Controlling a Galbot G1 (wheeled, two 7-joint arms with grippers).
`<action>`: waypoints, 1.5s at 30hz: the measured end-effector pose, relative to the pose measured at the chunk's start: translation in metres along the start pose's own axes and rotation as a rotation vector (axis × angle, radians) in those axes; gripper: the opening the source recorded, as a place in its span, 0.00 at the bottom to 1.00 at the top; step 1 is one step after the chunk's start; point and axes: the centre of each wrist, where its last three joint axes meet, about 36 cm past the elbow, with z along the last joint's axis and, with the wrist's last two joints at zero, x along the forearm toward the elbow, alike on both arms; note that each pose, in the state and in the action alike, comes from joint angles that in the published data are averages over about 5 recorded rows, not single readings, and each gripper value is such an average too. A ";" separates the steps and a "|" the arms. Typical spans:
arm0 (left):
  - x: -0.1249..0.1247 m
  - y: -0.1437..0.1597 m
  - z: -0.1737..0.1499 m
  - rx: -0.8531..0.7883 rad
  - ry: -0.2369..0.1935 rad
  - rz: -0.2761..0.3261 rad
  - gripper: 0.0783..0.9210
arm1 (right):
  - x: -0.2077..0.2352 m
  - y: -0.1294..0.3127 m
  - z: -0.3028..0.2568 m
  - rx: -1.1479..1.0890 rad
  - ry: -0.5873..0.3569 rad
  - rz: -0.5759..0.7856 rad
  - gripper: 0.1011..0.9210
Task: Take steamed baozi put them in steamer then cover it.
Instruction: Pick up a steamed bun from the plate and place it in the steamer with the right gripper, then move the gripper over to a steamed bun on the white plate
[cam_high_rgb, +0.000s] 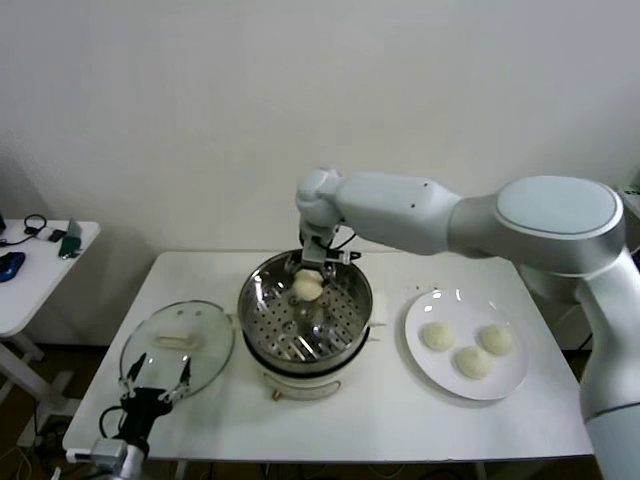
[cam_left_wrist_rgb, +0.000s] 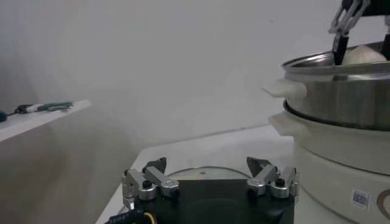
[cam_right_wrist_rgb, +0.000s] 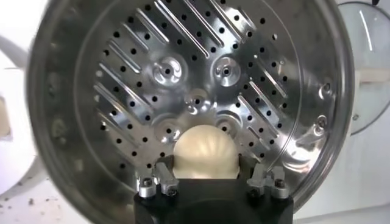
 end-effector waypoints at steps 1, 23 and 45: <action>0.000 0.000 0.000 0.000 -0.001 0.000 0.88 | -0.001 -0.001 0.001 0.001 0.000 0.000 0.73; 0.003 -0.005 -0.006 -0.002 -0.011 0.005 0.88 | 0.093 0.050 0.035 -0.249 -0.063 -0.028 0.88; 0.004 -0.014 -0.016 0.007 -0.034 0.011 0.88 | 0.104 0.322 -0.018 -1.261 -0.065 -0.065 0.88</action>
